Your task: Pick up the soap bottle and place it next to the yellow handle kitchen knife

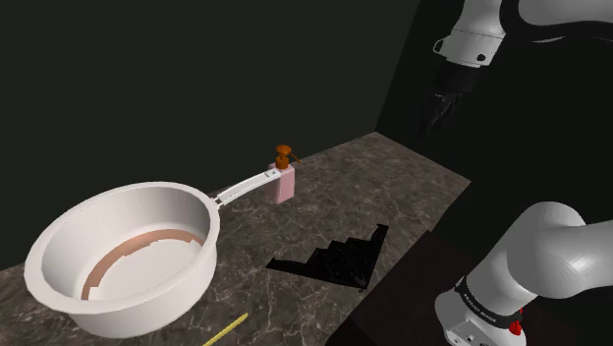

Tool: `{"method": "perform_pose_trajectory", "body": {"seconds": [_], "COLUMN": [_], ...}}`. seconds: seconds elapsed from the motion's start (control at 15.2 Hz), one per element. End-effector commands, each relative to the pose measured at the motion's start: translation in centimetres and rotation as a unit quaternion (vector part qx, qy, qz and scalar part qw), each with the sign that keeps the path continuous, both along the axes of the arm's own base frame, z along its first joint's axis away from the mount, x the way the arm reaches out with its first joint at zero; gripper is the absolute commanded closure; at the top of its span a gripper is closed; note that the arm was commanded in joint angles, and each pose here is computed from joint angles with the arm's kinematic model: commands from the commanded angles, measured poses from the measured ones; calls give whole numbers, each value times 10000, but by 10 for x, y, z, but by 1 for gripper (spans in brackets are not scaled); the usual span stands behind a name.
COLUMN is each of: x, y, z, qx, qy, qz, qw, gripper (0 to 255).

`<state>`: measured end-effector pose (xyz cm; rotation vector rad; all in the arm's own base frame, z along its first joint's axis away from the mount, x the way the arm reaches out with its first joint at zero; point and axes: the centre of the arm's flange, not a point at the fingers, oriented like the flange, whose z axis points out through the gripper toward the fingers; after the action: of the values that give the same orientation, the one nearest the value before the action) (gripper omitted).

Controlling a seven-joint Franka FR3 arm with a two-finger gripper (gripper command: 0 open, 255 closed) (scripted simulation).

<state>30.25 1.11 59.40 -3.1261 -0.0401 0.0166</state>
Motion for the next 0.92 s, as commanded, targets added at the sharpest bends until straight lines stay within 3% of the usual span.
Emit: {"method": "perform_pose_trajectory", "body": {"seconds": [0.0, 0.86], "x": [0, 141], "y": [0, 45], "z": [0, -82], "qx": [0, 178], "qy": [0, -36], "qz": [0, -55], "qw": [10000, 9998], "gripper": [0, 0]}}
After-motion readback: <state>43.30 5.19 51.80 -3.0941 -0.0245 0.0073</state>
